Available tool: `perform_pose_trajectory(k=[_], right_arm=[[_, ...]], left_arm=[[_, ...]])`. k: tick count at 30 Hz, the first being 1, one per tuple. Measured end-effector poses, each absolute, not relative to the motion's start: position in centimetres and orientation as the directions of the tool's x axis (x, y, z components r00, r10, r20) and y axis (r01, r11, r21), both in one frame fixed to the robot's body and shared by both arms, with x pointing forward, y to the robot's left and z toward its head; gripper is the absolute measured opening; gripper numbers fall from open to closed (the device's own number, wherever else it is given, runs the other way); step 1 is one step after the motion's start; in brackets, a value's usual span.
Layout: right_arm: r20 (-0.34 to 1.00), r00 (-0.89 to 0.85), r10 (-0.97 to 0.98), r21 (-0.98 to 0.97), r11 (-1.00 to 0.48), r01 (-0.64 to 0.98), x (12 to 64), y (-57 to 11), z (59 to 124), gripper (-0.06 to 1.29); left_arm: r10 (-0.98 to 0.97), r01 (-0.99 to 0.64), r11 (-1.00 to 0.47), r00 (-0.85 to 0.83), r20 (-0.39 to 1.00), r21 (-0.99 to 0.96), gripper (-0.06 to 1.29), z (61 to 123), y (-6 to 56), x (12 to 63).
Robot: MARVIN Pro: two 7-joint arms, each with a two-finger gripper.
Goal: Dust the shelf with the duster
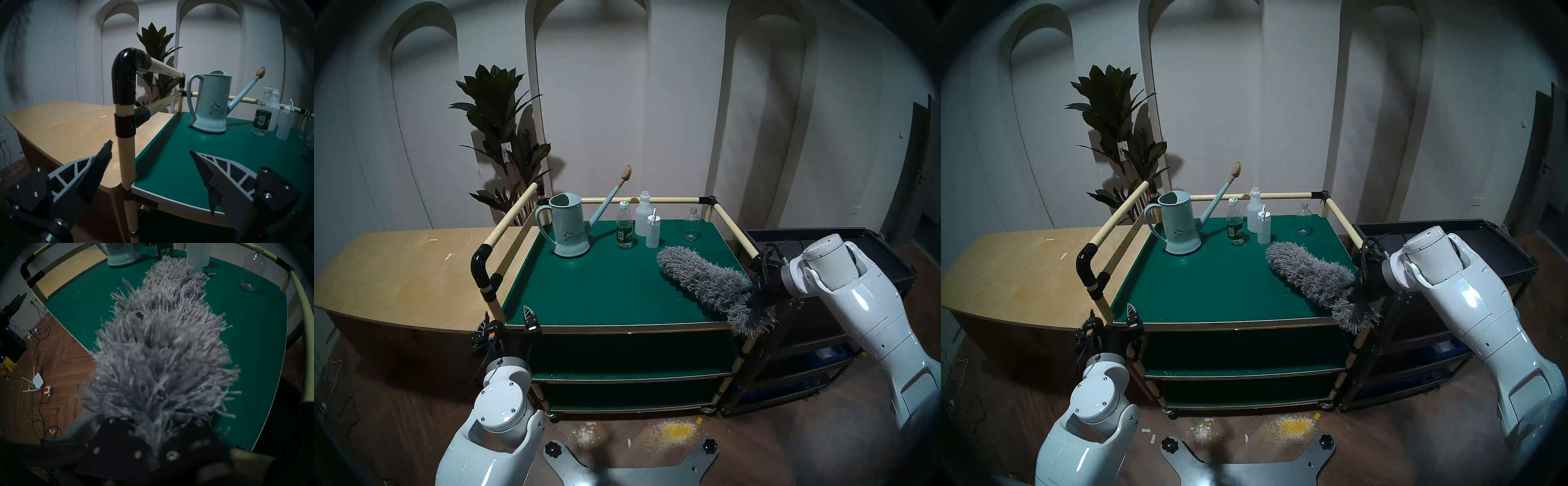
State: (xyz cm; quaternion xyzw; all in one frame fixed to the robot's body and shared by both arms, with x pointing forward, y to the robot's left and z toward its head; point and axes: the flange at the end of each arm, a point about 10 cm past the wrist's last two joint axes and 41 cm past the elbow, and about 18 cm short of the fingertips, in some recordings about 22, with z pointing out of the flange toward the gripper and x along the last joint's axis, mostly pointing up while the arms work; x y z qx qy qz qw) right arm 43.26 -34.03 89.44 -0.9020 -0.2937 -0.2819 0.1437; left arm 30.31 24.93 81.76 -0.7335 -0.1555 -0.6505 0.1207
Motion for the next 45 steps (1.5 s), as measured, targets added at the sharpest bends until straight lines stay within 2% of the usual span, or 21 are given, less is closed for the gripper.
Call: perform_pose_trajectory(k=[10, 18, 45], right_arm=[[0.604, 0.658, 0.449, -0.086, -0.784, 0.614, 42.0, -32.3, 84.9, 0.0], [0.616, 0.623, 0.483, -0.111, -0.73, 0.675, 41.3, -27.6, 81.8, 0.0], [0.626, 0.454, 0.634, -0.088, -0.521, 0.849, 43.6, -14.5, 79.7, 0.0]], left_arm=[[0.057, 0.398, -0.917, 0.095, 0.994, 0.015, 1.25, 83.0, 25.8, 30.9], [0.051, 0.475, -0.88, 0.083, 0.995, 0.005, 1.25, 83.7, 27.0, 29.3], [0.099, 0.723, -0.69, 0.081, 0.992, 0.01, 1.25, 83.6, 29.4, 22.3]])
